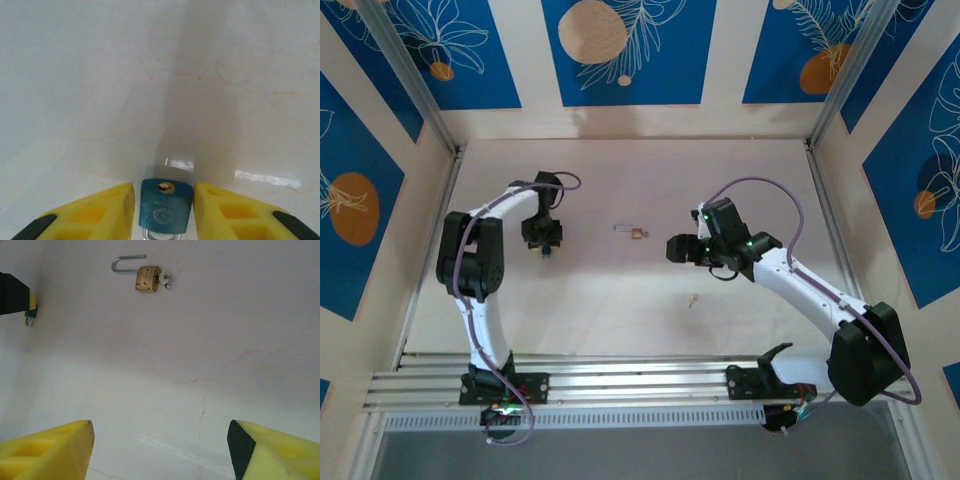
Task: Unlock with the key
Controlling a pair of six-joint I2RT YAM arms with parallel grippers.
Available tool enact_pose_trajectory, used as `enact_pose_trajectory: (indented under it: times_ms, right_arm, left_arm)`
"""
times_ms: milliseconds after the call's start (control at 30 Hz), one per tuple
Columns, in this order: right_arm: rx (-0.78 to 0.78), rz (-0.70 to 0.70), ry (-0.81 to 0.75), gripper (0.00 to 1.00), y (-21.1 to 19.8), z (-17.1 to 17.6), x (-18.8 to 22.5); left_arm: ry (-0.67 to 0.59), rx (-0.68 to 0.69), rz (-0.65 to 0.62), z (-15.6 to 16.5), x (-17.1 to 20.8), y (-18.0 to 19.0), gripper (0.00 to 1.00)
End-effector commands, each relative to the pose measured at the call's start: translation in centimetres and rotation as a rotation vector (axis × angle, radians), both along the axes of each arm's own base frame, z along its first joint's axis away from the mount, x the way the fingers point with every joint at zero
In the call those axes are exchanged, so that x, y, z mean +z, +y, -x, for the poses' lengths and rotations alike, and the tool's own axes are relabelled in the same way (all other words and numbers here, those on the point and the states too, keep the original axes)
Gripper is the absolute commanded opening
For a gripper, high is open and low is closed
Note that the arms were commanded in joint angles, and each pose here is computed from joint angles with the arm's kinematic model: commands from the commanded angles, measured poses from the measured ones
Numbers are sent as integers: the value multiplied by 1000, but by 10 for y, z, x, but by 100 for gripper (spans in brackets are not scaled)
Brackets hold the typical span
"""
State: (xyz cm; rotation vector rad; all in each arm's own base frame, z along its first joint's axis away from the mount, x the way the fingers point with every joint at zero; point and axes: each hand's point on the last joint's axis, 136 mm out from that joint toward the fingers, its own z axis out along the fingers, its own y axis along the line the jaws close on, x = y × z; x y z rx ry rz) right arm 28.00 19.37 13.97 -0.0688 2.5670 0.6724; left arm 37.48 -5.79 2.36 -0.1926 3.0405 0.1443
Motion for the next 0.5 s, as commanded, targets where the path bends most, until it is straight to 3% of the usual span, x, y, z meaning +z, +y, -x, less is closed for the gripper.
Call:
enact_pose_trajectory:
  times_ms: [0,267,367,467]
  right_arm:
    - [19,-21,-26,72,1,2,10]
    - [20,-25,-21,72,3,0,10]
    - [15,-25,-25,72,1,0,12]
    - [15,-24,-27,72,1,0,13]
  left_arm:
    - [51,-20,-47,10,-2,9,35]
    - [75,-21,-17,18,-10,4,35]
    - [75,-16,3,22,-12,2,24]
    - [62,-16,27,24,-9,-2,21]
